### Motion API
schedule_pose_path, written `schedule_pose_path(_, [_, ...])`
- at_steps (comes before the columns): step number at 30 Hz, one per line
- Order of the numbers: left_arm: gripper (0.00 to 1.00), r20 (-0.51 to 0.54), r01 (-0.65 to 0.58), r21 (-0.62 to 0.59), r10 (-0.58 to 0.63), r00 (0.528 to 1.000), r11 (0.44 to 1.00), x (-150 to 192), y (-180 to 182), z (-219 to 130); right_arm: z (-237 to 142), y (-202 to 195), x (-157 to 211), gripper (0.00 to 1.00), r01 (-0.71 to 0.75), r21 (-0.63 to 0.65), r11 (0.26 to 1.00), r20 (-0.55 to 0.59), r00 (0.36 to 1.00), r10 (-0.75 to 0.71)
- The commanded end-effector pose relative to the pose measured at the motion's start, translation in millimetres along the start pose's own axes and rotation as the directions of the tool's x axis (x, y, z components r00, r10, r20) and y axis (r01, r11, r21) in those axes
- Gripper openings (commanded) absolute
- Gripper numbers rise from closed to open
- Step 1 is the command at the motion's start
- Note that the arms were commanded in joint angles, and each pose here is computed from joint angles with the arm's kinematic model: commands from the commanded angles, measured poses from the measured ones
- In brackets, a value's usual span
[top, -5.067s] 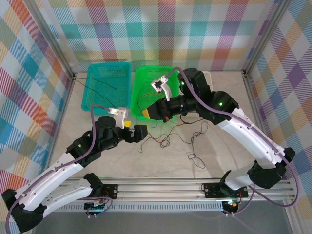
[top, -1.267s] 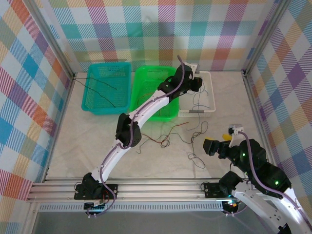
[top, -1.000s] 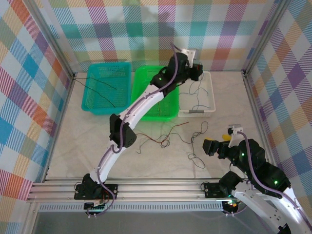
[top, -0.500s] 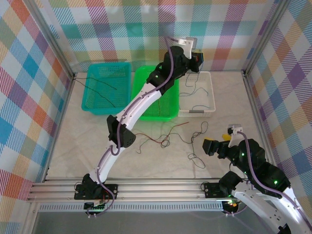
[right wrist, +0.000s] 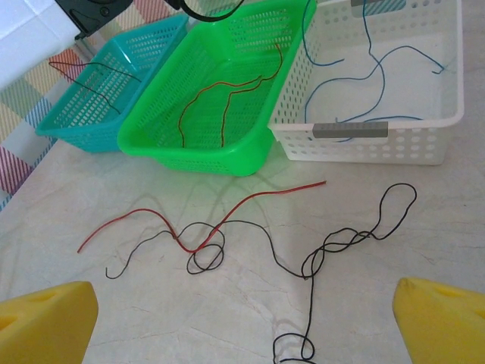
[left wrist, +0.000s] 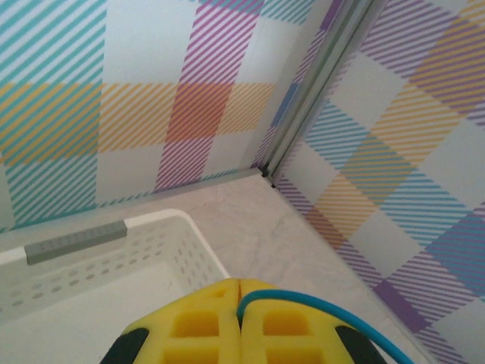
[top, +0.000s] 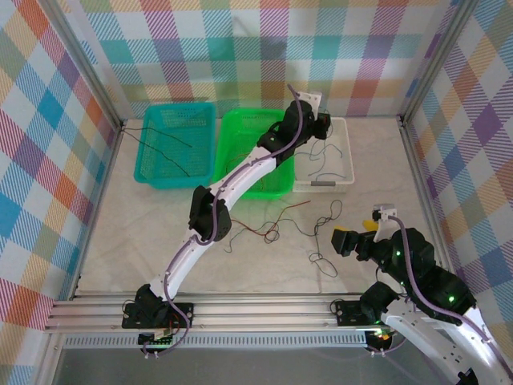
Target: Untangle the cables
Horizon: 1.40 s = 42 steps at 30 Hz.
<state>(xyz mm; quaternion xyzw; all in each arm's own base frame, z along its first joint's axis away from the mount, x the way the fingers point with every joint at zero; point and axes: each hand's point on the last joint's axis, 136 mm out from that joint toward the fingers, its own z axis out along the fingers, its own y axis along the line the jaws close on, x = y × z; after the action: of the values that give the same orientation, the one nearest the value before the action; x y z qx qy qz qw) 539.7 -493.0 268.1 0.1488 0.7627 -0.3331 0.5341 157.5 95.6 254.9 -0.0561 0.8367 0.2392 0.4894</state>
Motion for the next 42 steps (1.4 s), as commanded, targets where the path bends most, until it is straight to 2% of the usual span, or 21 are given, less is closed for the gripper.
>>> schedule_pose_path(1, [0.0,-0.021,0.008,-0.004,-0.008,1.0,1.0,12.7,6.0,5.9,3.7,3.8,-1.0,1.0,0.027,-0.015,1.0,0.0,1.0,-0.027])
schedule_pose_path(2, [0.0,-0.042,0.013,-0.005,-0.013,0.999,1.0,20.0,7.1,7.3,4.4,3.3,-0.9,1.0,0.027,-0.01,1.0,-0.003,1.0,-0.027])
schedule_pose_path(7, [0.19,-0.165,0.027,0.0,-0.026,0.986,1.0,58.2,2.5,8.8,7.7,-3.7,1.3,1.0,0.023,0.039,0.999,-0.03,0.999,-0.022])
schedule_pose_path(11, [0.29,-0.242,0.028,-0.019,-0.031,0.97,0.999,75.6,4.9,3.4,10.3,-7.6,4.3,1.0,0.017,0.072,0.997,-0.061,0.998,-0.012])
schedule_pose_path(14, [0.45,-0.265,0.021,-0.017,-0.025,0.964,1.0,71.0,1.1,-5.4,11.5,-9.2,6.1,1.0,0.012,0.089,0.996,-0.084,0.996,-0.005])
schedule_pose_path(18, [0.59,-0.253,0.0,-0.028,-0.007,0.967,1.0,35.3,-8.5,-31.9,21.0,-10.7,15.2,1.0,0.021,0.129,0.991,-0.178,0.984,0.002])
schedule_pose_path(24, [0.76,-0.21,-0.038,-0.06,0.025,0.977,0.997,-32.2,-23.3,-96.2,57.6,-9.4,49.8,1.0,0.031,0.195,0.98,-0.411,0.91,0.053])
schedule_pose_path(28, [0.87,-0.145,-0.034,-0.059,0.025,0.989,0.998,-68.4,-33.8,-149.8,78.9,-4.1,71.1,1.0,-0.004,0.188,0.982,-0.479,0.873,0.095])
schedule_pose_path(31, [0.91,-0.112,-0.028,-0.067,0.02,0.994,0.997,-86.2,-37.2,-192.0,92.5,-1.0,83.4,1.0,-0.026,0.181,0.983,-0.51,0.852,0.116])
schedule_pose_path(34, [0.98,-0.101,-0.012,-0.087,0.003,0.995,0.996,-96.1,-36.7,-233.1,107.2,-1.7,95.0,1.0,-0.025,0.195,0.98,-0.543,0.83,0.129])
schedule_pose_path(42, [1.0,-0.13,0.01,-0.211,-0.039,0.991,0.977,-74.6,-10.8,-325.3,145.7,-3.4,122.2,1.0,-0.06,0.225,0.973,-0.618,0.763,0.19])
